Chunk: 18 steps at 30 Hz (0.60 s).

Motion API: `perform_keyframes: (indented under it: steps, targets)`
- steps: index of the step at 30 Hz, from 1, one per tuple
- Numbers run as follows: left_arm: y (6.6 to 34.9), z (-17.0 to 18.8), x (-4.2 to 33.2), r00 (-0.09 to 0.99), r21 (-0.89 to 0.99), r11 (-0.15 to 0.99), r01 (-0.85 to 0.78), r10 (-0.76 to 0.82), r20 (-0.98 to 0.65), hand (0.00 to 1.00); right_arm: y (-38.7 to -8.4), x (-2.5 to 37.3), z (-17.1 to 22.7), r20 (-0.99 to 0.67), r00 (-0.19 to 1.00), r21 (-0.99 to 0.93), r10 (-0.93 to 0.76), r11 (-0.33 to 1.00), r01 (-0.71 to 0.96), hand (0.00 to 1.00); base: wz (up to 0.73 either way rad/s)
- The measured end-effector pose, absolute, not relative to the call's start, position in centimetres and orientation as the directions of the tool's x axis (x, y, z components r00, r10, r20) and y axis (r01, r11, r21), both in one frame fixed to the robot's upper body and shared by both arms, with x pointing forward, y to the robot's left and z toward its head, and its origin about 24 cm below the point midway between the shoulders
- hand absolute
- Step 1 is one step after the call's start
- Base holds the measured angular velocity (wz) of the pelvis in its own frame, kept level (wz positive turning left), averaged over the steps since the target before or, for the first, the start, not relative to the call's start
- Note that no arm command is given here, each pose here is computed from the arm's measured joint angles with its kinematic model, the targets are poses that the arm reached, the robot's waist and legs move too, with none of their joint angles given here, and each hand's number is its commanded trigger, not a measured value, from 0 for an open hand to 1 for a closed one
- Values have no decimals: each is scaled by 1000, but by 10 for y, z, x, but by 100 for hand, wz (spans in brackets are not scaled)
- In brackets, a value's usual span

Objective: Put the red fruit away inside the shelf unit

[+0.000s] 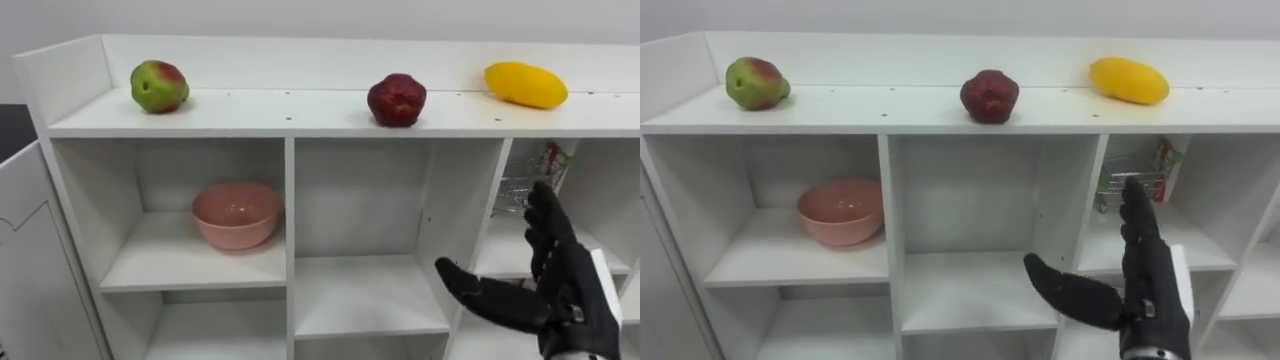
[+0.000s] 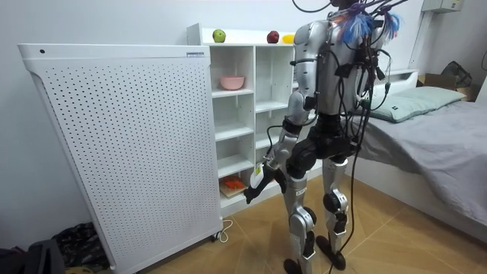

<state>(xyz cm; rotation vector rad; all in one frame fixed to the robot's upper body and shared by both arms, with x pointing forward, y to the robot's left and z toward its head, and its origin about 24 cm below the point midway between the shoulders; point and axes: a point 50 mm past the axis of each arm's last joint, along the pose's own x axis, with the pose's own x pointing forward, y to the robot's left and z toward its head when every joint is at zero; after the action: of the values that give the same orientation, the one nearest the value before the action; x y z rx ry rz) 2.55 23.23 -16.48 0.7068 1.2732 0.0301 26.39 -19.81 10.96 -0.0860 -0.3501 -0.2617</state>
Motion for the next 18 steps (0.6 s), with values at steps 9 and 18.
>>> perform_keyframes:
  steps: [9, 18]
  targets:
    - [232, -163, 35, 345, 496, 794, 352, 382, -857, 0, -192, 278, 137, 438, 865, 25, -246, 965, 262, 0, 1]
    - [236, -163, 33, 329, 491, 789, 370, 382, -863, 0, -189, 292, 173, 542, 801, 56, -252, 963, 265, 0, 12]
